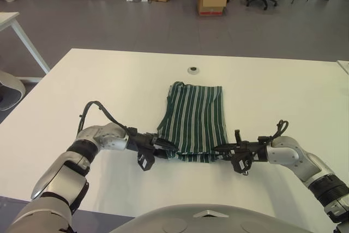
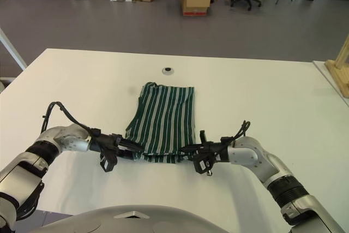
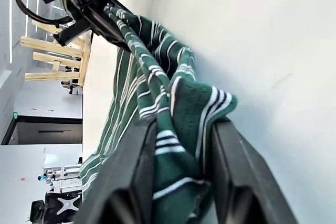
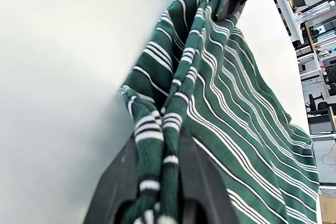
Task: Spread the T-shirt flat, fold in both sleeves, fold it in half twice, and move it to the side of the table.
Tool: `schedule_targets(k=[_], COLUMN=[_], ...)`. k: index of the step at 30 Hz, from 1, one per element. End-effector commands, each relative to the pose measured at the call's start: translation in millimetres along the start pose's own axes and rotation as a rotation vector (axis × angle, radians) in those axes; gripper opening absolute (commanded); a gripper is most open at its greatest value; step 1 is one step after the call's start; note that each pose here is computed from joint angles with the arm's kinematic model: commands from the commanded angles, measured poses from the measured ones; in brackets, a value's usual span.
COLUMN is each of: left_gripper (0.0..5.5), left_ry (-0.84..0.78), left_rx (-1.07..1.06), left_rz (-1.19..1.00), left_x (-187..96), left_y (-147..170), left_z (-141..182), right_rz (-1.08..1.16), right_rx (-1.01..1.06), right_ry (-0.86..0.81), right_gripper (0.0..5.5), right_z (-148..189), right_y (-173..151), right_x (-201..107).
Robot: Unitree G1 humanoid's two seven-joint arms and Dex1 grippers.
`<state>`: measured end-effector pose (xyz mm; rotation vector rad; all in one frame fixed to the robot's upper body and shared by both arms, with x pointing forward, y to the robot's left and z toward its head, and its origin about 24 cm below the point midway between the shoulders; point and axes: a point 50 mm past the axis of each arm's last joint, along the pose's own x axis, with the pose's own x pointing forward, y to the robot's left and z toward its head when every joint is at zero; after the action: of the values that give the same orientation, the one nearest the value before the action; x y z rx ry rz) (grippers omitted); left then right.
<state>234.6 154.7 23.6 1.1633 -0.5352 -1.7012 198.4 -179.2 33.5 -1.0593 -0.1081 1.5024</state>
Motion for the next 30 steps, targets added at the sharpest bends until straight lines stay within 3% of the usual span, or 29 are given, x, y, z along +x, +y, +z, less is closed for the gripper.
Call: schedule_targets(k=[1, 5, 9, 13, 16, 19, 22, 26, 30], left_gripper=[0.90, 0.44, 0.15, 0.10, 0.10, 0.09, 0.09, 0.09, 0.09], left_ry=[0.080, 0.025, -0.138, -0.251, -0.247, -0.248, -0.285, -0.341, -0.234], left_rx=[-0.238, -0.428, -0.678, -0.913, -0.981, -1.067, -1.236, -1.343, -1.291], left_rz=[-0.176, -0.215, -0.268, -0.350, -0.320, -0.266, -0.190, 0.097, 0.280], left_x=[6, 10, 7, -3, -10, -22, -41, -50, -43], left_y=[-47, -57, -44, -33, -30, -23, -10, 45, 86], left_z=[-4, 6, 37, 65, 68, 64, 54, 20, -22], right_rz=[0.036, 0.032, 0.011, 0.082, 0.172, 0.248, 0.225, 0.135, 0.045], right_rx=[0.017, 0.059, 0.141, 0.384, 0.577, 0.845, 1.074, 1.180, 1.290], right_ry=[0.020, 0.007, -0.030, -0.103, -0.150, -0.219, -0.355, -0.339, -0.272], right_gripper=[0.16, 0.15, 0.15, 0.15, 0.15, 0.15, 0.15, 0.15, 0.15], right_z=[-2, -1, 6, 28, 47, 62, 67, 40, 3], right_y=[3, 4, 2, 9, 7, -8, -43, -79, -92], right_x=[-2, -3, -3, -15, -31, -51, -64, -65, -56])
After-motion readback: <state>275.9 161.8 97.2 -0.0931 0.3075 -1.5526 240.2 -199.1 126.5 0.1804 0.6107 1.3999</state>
